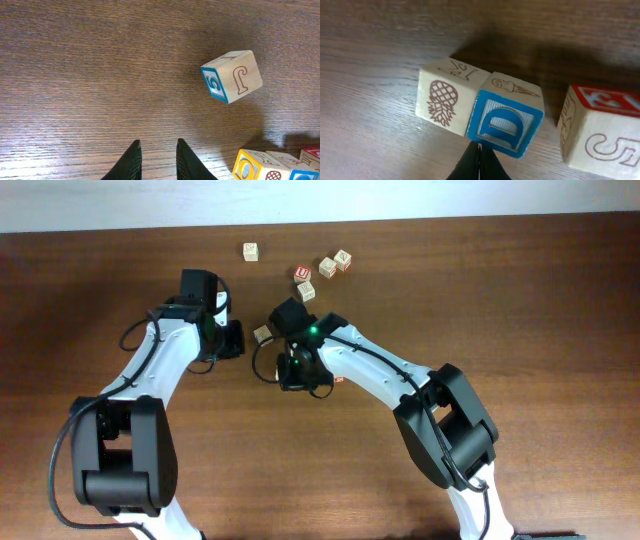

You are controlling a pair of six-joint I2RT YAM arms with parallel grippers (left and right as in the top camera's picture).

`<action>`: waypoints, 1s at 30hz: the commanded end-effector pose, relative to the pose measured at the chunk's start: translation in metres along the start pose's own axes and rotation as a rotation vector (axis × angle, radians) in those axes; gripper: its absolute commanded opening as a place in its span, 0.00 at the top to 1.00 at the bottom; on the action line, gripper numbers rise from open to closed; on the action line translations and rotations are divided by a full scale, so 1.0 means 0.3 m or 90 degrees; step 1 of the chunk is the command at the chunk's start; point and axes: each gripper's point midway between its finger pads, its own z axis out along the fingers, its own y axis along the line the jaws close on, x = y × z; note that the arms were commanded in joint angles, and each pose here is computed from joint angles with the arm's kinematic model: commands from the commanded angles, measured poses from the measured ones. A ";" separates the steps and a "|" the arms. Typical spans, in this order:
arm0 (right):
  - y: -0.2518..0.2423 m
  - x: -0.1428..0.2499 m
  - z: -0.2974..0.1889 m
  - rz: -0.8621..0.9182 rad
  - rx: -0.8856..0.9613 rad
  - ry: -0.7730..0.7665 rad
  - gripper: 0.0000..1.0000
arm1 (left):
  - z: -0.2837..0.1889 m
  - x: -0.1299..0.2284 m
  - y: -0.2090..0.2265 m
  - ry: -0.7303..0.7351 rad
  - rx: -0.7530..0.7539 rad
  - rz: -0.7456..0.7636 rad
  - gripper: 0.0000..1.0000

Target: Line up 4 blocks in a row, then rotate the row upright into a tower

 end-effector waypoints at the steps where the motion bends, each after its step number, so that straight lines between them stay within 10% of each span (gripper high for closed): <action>1: 0.006 -0.003 0.011 -0.003 0.007 -0.006 0.95 | -0.017 -0.025 -0.001 -0.013 -0.002 -0.006 0.79; 13: -0.156 -0.067 -0.254 0.038 0.034 -0.022 0.95 | -0.014 0.000 -0.038 0.003 0.007 0.008 0.80; 30: -0.364 -0.035 -0.100 0.072 0.021 0.057 0.95 | 0.023 0.082 -0.079 0.039 0.007 0.030 0.86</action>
